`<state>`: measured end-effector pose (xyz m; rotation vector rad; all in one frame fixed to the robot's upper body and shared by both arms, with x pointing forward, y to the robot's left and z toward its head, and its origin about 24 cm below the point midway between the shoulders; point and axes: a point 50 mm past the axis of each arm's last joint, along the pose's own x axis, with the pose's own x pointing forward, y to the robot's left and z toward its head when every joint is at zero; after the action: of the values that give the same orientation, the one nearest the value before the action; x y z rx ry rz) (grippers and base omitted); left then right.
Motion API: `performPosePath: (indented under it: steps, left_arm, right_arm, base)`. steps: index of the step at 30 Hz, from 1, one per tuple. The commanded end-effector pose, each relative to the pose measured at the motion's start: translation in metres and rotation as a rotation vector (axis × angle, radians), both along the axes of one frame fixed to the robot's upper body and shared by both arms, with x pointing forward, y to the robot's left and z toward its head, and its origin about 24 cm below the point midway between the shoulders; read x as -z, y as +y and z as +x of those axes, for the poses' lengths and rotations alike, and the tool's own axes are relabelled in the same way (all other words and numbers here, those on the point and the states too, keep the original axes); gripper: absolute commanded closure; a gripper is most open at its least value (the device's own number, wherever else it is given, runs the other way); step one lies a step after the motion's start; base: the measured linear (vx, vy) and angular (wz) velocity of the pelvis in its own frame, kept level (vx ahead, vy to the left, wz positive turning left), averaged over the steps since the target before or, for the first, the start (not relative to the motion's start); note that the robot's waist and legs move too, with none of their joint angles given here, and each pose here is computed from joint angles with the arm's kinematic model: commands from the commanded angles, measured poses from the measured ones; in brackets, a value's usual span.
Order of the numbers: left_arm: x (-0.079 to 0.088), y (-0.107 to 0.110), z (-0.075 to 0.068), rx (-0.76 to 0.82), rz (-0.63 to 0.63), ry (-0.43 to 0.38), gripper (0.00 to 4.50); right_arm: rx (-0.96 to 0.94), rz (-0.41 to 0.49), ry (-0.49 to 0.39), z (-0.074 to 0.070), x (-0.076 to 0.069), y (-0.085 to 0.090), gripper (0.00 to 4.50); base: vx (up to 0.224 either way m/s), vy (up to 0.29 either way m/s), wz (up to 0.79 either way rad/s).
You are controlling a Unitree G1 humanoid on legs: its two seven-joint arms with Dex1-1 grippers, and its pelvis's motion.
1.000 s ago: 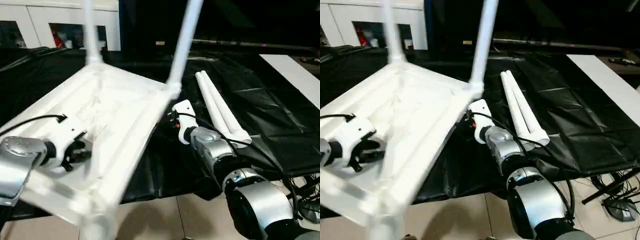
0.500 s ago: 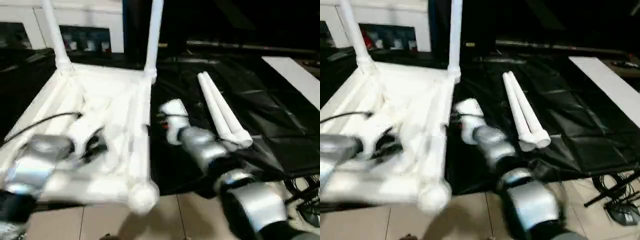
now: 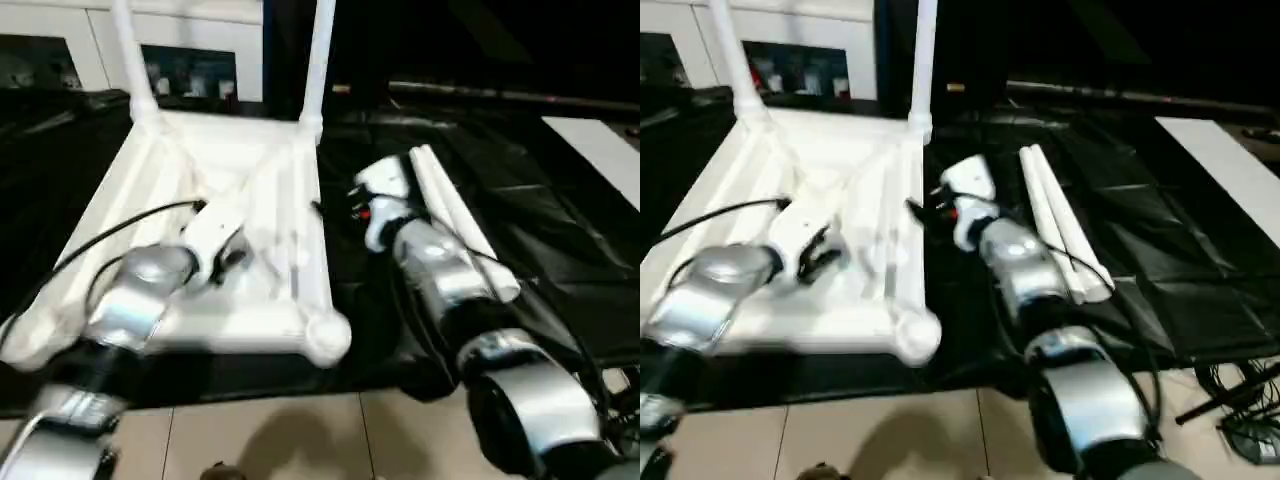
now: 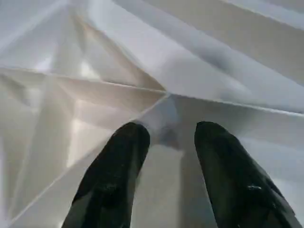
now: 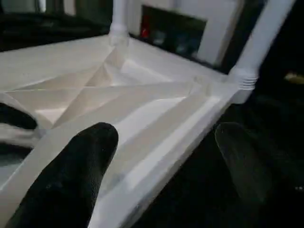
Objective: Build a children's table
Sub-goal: Rotate table base
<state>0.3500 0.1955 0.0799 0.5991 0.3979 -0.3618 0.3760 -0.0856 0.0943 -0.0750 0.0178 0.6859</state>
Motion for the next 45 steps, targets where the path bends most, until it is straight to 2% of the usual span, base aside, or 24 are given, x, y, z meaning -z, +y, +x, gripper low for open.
performPosePath:
  steps: [1,2,5,7,12,13,14,16,17,18,19,21,23,24,25,27,30,35,38,41,45]
  left_arm:
    - [-0.016,-0.001,0.014,-0.06,0.008,-0.159,2.34]
    - [-0.016,-0.003,0.019,-0.095,-0.004,-0.224,2.34]
    - [-0.015,-0.005,0.022,-0.106,-0.014,-0.264,2.34]
    - [-0.019,-0.012,0.021,-0.083,-0.079,-0.296,2.34]
    - [-0.029,-0.02,0.012,0.059,-0.181,-0.275,2.34]
    - [-0.032,-0.025,0.005,0.165,-0.232,-0.233,2.34]
    - [-0.033,-0.026,0.004,0.178,-0.237,-0.229,2.34]
    - [-0.039,-0.032,-0.009,0.334,-0.296,-0.18,2.34]
    - [-0.043,-0.032,-0.023,0.467,-0.296,-0.1,2.34]
    - [-0.044,-0.033,-0.031,0.533,-0.293,-0.056,2.34]
    - [-0.045,-0.031,-0.043,0.623,-0.271,0.023,2.34]
    - [-0.041,-0.026,-0.07,0.794,-0.224,0.248,2.34]
    - [-0.036,-0.027,-0.079,0.838,-0.231,0.339,2.34]
    - [-0.036,-0.027,-0.079,0.838,-0.231,0.339,2.34]
    - [-0.032,-0.028,-0.084,0.865,-0.24,0.4,2.34]
    - [-0.031,-0.029,-0.086,0.873,-0.244,0.42,2.34]
    - [-0.022,-0.029,-0.085,0.869,-0.217,0.474,2.34]
    - [-0.01,-0.023,-0.078,0.817,-0.148,0.526,2.34]
    - [-0.008,-0.02,-0.076,0.792,-0.125,0.533,2.34]
    - [-0.001,-0.012,-0.064,0.671,-0.03,0.476,2.34]
    - [-0.002,-0.01,-0.052,0.597,0.015,0.395,2.34]
  right_arm:
    - [0.035,0.004,0.001,-0.001,0.001,-0.013,0.64]
    - [0.05,-0.001,0.005,-0.004,0.004,-0.018,0.64]
    - [0.058,-0.006,0.007,-0.006,0.006,-0.021,0.64]
    - [0.066,-0.011,-0.001,-0.009,0.005,-0.025,0.64]
    - [0.069,-0.01,-0.017,-0.014,-0.002,-0.035,0.64]
    - [0.046,-0.015,-0.019,-0.017,-0.004,-0.038,0.64]
    - [0.042,-0.015,-0.018,-0.018,-0.004,-0.038,0.64]
    - [0.001,-0.016,-0.008,-0.023,-0.005,-0.041,0.64]
    - [-0.056,-0.018,0.008,-0.029,-0.005,-0.043,0.64]
    - [-0.085,-0.019,0.017,-0.033,-0.005,-0.044,0.64]
    - [-0.13,-0.027,0.033,-0.038,-0.004,-0.047,0.64]
    - [-0.197,-0.061,0.058,-0.047,-0.002,-0.056,0.64]
    - [-0.238,-0.08,0.079,-0.052,-0.002,-0.059,0.64]
    - [-0.238,-0.08,0.079,-0.052,-0.002,-0.059,0.64]
    - [-0.281,-0.091,0.102,-0.058,-0.003,-0.06,0.64]
    - [-0.299,-0.094,0.11,-0.061,-0.003,-0.061,0.64]
    - [-0.378,-0.111,0.159,-0.071,-0.006,-0.064,0.64]
    - [-0.539,-0.181,0.308,-0.094,0.0,-0.068,0.64]
    - [-0.544,-0.219,0.326,-0.097,0.002,-0.07,0.64]
    - [-0.526,-0.222,0.329,-0.096,0.0,-0.071,0.64]
    - [-0.521,-0.236,0.332,-0.094,0.0,-0.071,0.64]
  base:
    - [0.0,0.0,0.0]
    - [0.0,0.0,0.0]
    - [0.0,0.0,0.0]
    - [0.0,0.0,0.0]
    - [0.0,0.0,0.0]
    - [0.0,0.0,0.0]
    - [0.0,0.0,0.0]
    - [0.0,0.0,0.0]
    - [0.0,0.0,0.0]
    - [0.0,0.0,0.0]
    - [0.0,0.0,0.0]
    - [0.0,0.0,0.0]
    - [0.0,0.0,0.0]
    - [0.0,0.0,0.0]
    - [0.0,0.0,0.0]
    - [0.0,0.0,0.0]
    - [0.0,0.0,0.0]
    - [0.0,0.0,0.0]
    - [0.0,0.0,0.0]
    - [0.0,0.0,0.0]
    - [0.0,0.0,0.0]
